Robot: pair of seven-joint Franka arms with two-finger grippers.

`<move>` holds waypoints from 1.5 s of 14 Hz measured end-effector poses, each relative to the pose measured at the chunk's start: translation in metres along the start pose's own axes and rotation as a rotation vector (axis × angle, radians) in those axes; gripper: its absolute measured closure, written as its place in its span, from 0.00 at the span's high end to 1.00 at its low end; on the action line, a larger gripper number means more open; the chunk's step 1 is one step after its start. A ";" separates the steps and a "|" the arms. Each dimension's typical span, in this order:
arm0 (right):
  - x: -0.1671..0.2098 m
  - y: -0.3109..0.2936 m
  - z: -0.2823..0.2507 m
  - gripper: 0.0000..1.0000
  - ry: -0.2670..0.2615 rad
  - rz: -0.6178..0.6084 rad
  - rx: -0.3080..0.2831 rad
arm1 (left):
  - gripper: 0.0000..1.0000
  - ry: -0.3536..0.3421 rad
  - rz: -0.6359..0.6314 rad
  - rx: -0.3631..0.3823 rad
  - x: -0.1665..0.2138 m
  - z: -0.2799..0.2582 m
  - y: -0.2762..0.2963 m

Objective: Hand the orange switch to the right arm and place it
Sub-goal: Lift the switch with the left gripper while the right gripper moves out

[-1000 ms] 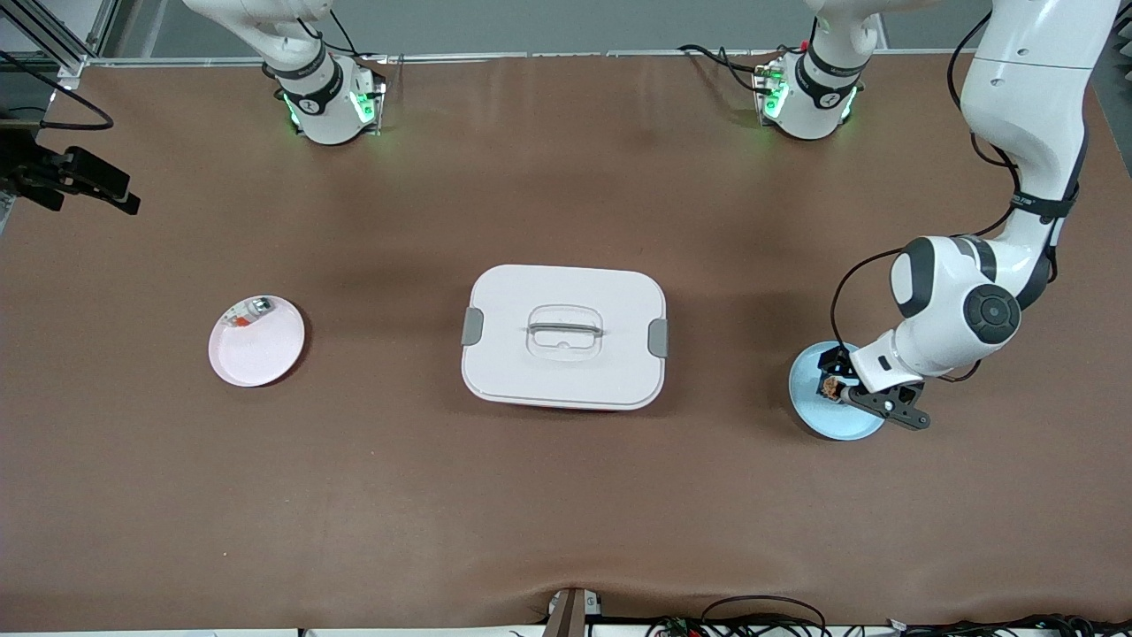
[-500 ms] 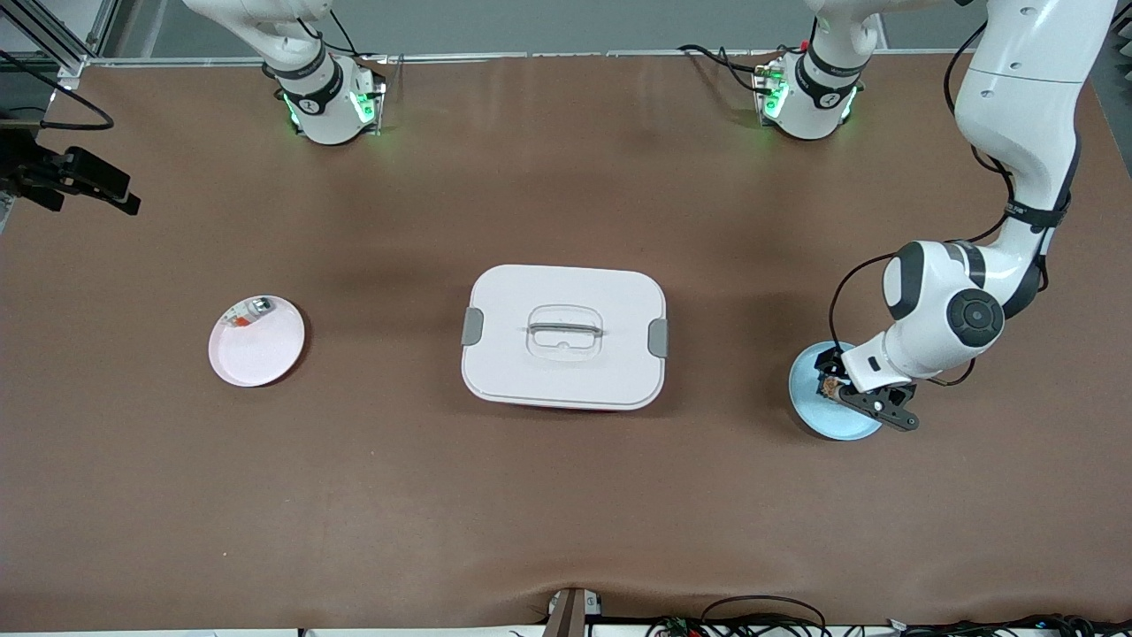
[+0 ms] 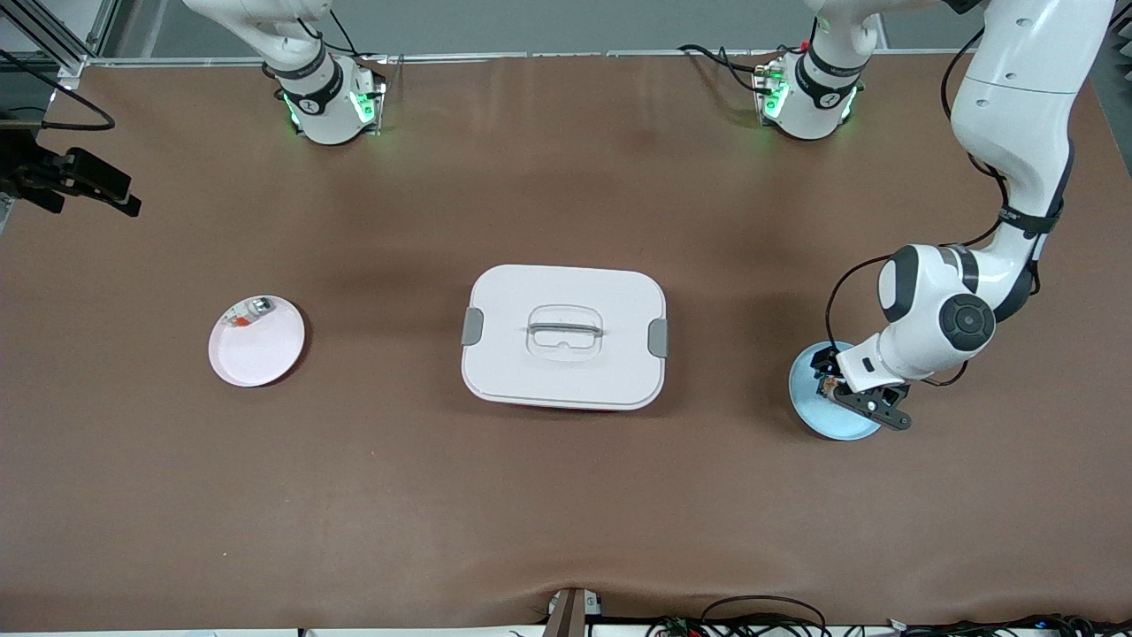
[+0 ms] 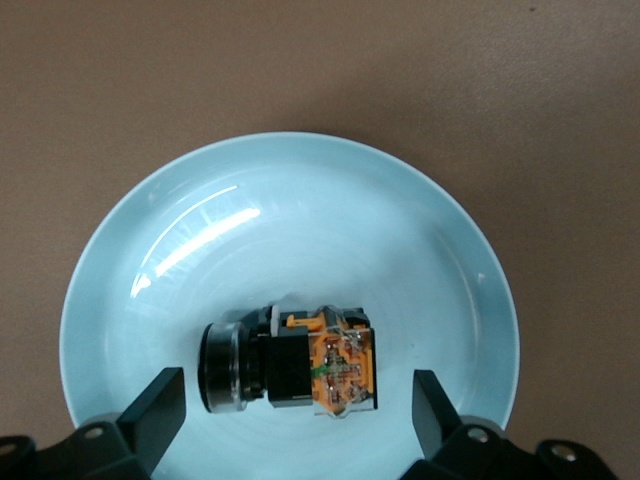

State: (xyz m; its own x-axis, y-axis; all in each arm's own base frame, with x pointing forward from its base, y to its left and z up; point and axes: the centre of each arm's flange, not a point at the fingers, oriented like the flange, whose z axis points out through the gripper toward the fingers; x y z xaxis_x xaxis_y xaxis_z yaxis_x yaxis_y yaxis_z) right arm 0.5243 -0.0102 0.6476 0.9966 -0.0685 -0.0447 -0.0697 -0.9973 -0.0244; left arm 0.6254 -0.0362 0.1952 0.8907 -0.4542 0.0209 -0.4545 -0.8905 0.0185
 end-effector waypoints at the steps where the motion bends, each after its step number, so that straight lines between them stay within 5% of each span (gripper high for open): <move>1: 0.000 -0.004 0.000 1.00 0.000 -0.007 -0.001 | 1.00 0.002 0.000 0.000 0.000 0.002 0.000; 10: -0.015 -0.098 0.001 1.00 -0.009 -0.170 -0.007 | 0.86 0.004 -0.004 -0.002 -0.002 0.018 -0.002; 12: -0.020 -0.119 0.003 1.00 -0.015 -0.152 0.004 | 0.73 0.008 -0.005 0.000 -0.003 0.019 -0.003; 17: -0.052 -0.204 0.005 1.00 -0.036 -0.026 0.043 | 0.73 0.032 -0.010 0.013 0.002 0.006 -0.009; 21: -0.087 -0.270 -0.002 1.00 -0.026 0.025 0.081 | 0.73 0.035 -0.003 0.036 0.009 -0.055 -0.009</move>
State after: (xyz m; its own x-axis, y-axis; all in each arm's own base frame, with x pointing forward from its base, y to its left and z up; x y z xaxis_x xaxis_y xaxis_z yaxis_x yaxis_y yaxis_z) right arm 0.4563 0.2647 0.6603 0.9932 -0.0912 -0.0720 -0.0984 -0.9897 -0.1039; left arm 0.6368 -0.0304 0.2502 0.8908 -0.4510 0.0554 -0.4508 -0.8925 -0.0176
